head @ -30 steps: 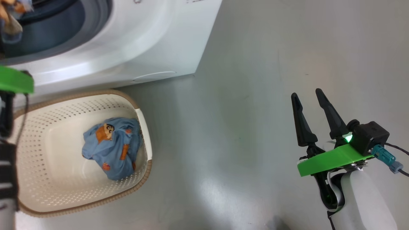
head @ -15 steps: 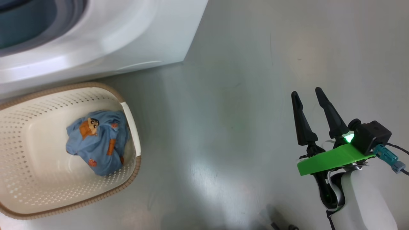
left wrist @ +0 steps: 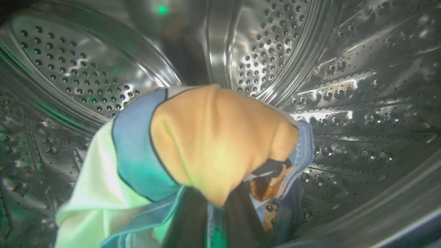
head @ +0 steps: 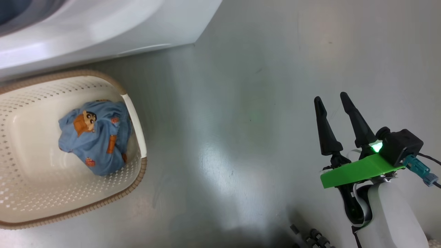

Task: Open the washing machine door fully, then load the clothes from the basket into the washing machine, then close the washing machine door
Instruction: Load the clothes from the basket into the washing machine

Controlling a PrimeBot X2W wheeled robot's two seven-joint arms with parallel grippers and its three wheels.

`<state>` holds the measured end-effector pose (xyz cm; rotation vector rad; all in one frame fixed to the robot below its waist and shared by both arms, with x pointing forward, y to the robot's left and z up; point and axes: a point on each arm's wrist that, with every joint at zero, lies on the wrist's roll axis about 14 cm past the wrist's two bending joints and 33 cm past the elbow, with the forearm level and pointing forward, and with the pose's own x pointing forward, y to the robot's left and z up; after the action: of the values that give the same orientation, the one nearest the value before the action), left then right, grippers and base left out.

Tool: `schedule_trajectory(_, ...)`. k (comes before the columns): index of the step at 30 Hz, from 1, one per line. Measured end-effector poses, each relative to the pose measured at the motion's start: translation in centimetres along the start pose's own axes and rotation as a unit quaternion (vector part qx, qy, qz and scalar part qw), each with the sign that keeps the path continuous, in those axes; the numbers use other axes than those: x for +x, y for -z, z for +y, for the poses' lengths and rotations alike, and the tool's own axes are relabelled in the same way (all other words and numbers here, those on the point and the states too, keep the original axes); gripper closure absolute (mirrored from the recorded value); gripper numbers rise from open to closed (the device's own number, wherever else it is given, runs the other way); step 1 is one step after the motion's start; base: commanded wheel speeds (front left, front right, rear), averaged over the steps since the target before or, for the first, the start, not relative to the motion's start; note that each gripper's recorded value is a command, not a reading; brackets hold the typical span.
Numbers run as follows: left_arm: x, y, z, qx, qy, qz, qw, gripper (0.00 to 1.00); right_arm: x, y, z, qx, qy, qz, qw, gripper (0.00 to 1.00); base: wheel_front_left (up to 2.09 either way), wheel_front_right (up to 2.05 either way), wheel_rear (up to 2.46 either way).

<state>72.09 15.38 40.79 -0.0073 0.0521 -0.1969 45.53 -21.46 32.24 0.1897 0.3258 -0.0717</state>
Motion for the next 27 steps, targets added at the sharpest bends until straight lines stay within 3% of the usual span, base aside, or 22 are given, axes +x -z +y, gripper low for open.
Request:
schedule_trajectory(5,1.3,-2.0,-1.3,0.025,0.024,-0.059,0.998,1.0,0.2,1.0,-0.1,-0.001,0.001,0.012,1.0,0.0,0.0,0.0,0.0)
schedule_trajectory(12,1.5,-0.8,-1.4,0.022,0.023,-0.046,0.998,1.0,0.3,1.0,-0.2,-0.002,0.001,0.011,1.0,0.0,0.0,0.0,0.0)
schedule_trajectory(13,1.5,-0.3,-1.2,0.021,0.021,-0.039,0.999,0.83,0.3,1.0,-0.2,-0.002,0.002,0.011,1.0,0.0,0.0,0.0,0.0)
schedule_trajectory(14,1.4,0.1,-1.1,0.018,0.018,-0.034,0.999,0.46,0.3,1.0,-0.2,-0.002,0.002,0.011,1.0,0.0,0.0,0.0,0.0)
schedule_trajectory(15,1.4,0.3,-0.9,0.014,0.015,-0.03,0.999,0.0,0.3,1.1,-0.2,-0.002,0.002,0.012,1.0,0.0,0.0,0.0,0.0)
schedule_trajectory(27,0.4,-1.3,-0.1,-0.011,-0.008,-0.041,0.999,0.0,0.9,-0.2,0.7,0.002,-0.01,-0.006,1.0,0.0,0.0,0.0,0.0)
